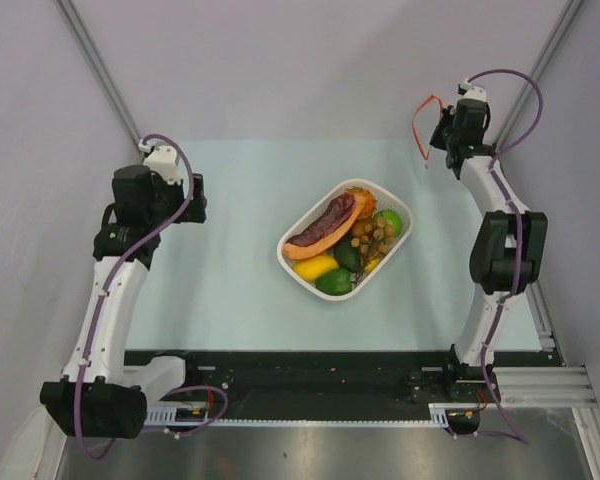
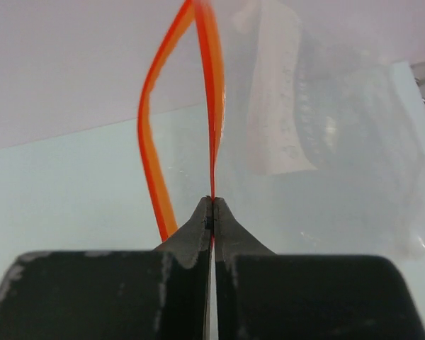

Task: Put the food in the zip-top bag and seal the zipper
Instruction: Pick up the zipper food storage bag at the corner of the board, then open the zipper of the food storage bag at the center of the board.

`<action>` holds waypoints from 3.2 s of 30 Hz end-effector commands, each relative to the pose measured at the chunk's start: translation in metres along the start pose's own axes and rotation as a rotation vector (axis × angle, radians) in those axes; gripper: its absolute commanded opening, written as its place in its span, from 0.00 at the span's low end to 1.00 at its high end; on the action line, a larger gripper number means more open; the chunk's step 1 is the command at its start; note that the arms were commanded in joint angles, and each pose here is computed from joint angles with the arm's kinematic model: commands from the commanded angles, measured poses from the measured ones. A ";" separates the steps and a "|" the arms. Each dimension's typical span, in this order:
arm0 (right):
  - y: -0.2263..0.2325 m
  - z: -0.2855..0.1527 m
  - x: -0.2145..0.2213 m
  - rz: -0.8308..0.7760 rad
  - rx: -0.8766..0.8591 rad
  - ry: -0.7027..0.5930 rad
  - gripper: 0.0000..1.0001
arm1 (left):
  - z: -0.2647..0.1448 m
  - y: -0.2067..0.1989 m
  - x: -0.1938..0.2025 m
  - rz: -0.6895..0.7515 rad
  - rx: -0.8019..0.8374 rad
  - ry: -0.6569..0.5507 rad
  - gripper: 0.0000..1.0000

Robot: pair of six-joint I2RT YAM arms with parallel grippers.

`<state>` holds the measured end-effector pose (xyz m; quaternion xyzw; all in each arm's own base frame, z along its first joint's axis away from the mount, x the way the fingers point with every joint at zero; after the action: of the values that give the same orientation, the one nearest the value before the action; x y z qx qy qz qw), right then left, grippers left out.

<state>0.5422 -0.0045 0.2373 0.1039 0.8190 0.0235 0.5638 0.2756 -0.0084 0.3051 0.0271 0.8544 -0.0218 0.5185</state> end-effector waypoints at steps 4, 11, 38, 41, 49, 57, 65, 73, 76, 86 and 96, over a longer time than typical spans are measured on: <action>-0.006 -0.099 -0.034 -0.076 -0.308 -0.003 0.00 | -0.014 -0.041 -0.032 0.056 0.395 -0.145 1.00; -0.024 -0.197 -0.042 -0.132 -0.342 0.023 0.00 | -0.013 -0.126 -0.065 -0.012 0.680 -0.177 1.00; 0.012 -0.352 0.060 -0.030 -0.393 0.111 0.00 | 0.011 -0.416 0.014 -0.320 1.113 0.293 0.99; 0.013 -0.355 0.063 -0.031 -0.387 0.104 0.00 | 0.020 -0.415 0.029 -0.304 1.058 0.348 0.91; 0.005 -0.367 0.065 0.009 -0.300 0.056 0.00 | 0.017 -0.383 0.023 -0.324 0.962 0.297 0.90; 0.012 -0.373 0.067 0.027 -0.379 0.064 0.00 | 0.025 -0.391 0.036 -0.316 0.952 0.388 0.72; 0.007 -0.360 0.076 -0.073 -0.353 0.122 0.57 | 0.013 -0.394 0.019 -0.212 1.031 0.321 0.06; 0.011 -0.345 0.083 -0.185 -0.366 0.205 0.64 | 0.014 -0.395 0.024 -0.181 0.999 0.339 0.01; 0.014 -0.348 0.088 -0.201 -0.387 0.234 0.59 | 0.013 -0.397 0.022 -0.195 1.001 0.337 0.01; 0.011 -0.342 0.083 -0.206 -0.321 0.210 0.00 | 0.015 -0.371 -0.004 -0.127 0.998 0.230 0.76; 0.015 -0.334 0.075 -0.150 -0.301 0.179 0.00 | 0.077 -0.288 -0.035 0.252 0.861 -0.001 1.00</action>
<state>0.2001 0.0505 0.2727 -0.0617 0.8767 0.1133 0.4634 0.3162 -0.3272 0.2766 0.2351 0.8161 -0.3631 0.3833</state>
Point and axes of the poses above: each gripper's point midway between its finger pads, its own z axis out along the fingers, its own y axis along the line the jaws close on, x = y × z, the point moved 7 cm from there along -z, back along the fingers, and after that the axes turned 3 degrees about -z, right-handed, at the moved point
